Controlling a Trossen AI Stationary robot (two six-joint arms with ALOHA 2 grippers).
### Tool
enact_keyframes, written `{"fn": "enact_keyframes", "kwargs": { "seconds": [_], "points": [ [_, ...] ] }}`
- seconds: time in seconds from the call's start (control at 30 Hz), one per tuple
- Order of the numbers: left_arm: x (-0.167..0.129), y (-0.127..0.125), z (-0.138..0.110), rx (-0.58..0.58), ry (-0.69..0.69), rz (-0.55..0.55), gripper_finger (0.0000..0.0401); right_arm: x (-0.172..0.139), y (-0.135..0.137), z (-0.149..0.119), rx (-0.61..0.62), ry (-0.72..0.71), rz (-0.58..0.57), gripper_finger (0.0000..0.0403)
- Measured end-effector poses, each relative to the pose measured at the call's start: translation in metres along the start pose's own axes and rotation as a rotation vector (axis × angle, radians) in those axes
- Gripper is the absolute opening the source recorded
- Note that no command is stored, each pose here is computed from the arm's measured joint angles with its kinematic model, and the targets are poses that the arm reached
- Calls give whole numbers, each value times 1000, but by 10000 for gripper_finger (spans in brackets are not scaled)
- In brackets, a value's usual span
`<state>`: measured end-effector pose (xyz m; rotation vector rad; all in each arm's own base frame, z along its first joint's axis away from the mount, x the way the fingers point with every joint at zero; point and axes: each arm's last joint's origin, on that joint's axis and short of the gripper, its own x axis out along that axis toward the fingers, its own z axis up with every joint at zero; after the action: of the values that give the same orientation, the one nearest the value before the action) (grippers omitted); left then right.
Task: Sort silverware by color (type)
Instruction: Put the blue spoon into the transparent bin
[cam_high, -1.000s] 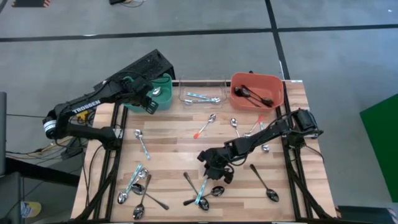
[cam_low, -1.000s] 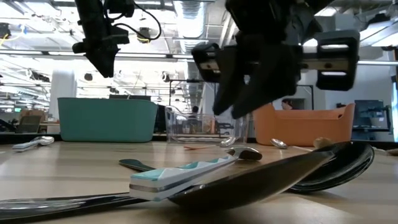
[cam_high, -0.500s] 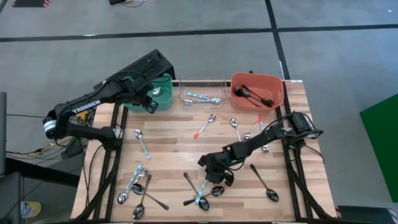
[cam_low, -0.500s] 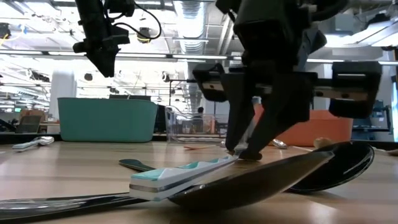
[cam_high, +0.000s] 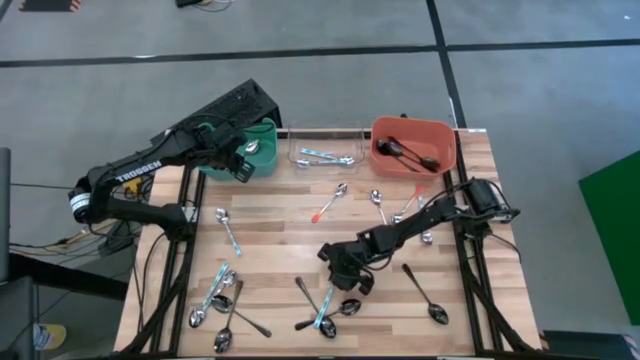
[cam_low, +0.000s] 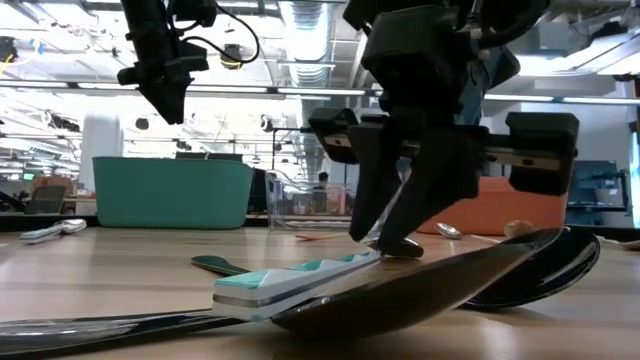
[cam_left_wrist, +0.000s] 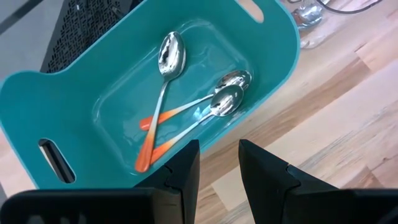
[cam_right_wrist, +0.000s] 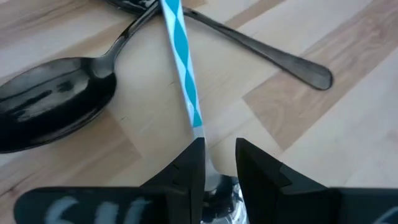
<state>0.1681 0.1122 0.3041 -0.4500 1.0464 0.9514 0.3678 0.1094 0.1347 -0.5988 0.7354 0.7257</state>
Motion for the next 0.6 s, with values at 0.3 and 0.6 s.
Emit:
{"fn": "enact_keyframes", "kwargs": {
  "seconds": [0.3,0.6],
  "points": [
    [0,0,0,9,0,0,100,1,7,1,-6,15,32,113],
    [0,0,0,13,0,0,100,-3,6,-3,44,59,43,113]
  ]
}}
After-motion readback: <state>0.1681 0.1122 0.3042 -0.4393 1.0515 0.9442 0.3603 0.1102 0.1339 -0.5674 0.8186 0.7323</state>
